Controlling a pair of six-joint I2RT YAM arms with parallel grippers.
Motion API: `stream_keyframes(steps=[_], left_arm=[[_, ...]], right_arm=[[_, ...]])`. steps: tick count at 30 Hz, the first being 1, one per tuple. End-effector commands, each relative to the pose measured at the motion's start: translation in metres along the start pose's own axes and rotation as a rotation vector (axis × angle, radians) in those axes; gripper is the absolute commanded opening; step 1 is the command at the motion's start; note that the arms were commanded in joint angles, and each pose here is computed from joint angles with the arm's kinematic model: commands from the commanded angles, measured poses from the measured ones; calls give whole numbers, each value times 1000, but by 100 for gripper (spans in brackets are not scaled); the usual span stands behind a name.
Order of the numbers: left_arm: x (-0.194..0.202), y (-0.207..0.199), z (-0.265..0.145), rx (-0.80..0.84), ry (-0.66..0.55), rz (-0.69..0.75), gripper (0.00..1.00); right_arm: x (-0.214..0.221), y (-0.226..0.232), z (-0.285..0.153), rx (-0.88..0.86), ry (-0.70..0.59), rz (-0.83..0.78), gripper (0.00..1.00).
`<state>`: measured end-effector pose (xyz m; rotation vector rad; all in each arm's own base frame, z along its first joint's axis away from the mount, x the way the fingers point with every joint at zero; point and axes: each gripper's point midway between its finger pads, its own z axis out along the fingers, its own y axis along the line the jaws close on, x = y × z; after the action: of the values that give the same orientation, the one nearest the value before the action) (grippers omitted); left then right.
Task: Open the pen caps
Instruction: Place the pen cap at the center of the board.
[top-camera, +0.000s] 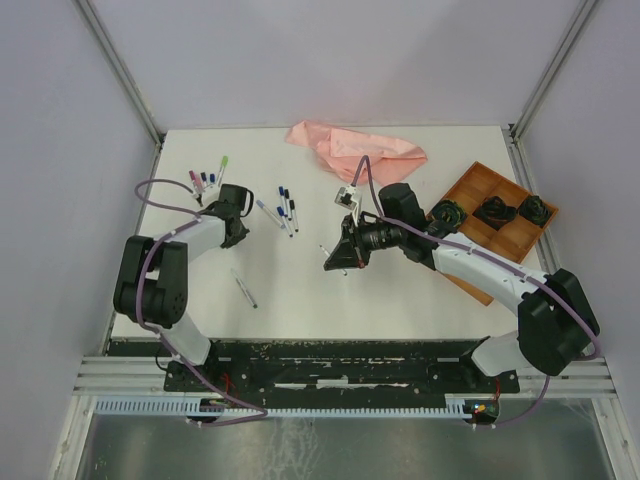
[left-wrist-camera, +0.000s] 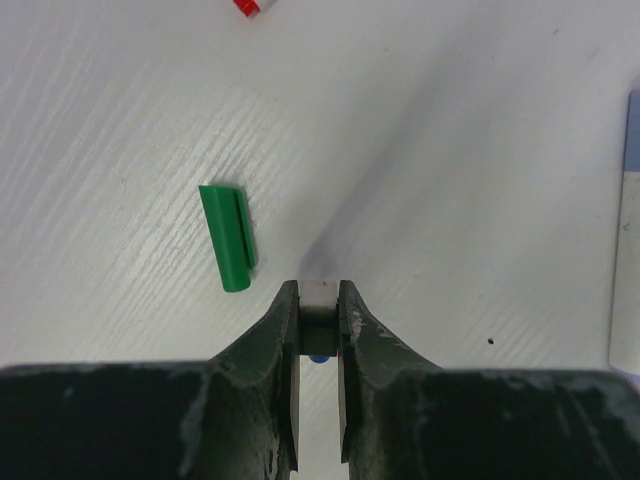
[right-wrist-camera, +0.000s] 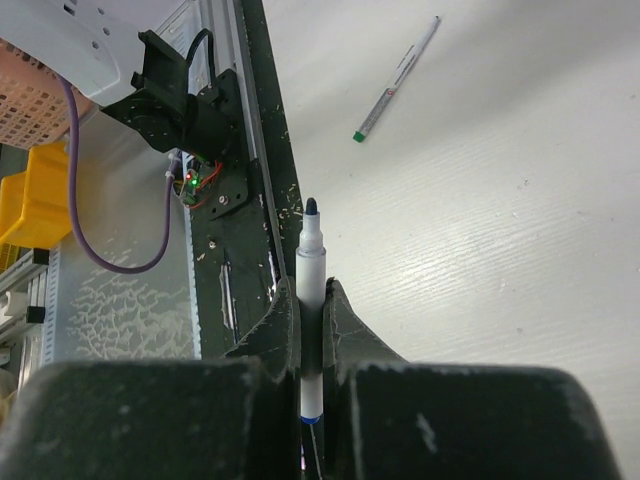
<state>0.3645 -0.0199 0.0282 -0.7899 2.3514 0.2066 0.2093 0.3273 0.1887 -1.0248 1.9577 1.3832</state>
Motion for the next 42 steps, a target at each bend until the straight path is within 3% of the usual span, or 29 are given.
stream_keyframes(steps=[1,15,22,42], left_arm=[[-28,-3,4,-32,-70,-7,3],[-36,6,26,-86,-34,-33,4],[-31,9,29,-96,-22,-39,18],[-37,8,23,-75,-33,-59,28]], right_arm=[[-24,6,-6,0,-52,-69,0],[-24,7,-5,-6,-50,-69,0],[-23,7,-6,-7,-49,-68,0],[-25,9,-6,-11,-53,-72,0]])
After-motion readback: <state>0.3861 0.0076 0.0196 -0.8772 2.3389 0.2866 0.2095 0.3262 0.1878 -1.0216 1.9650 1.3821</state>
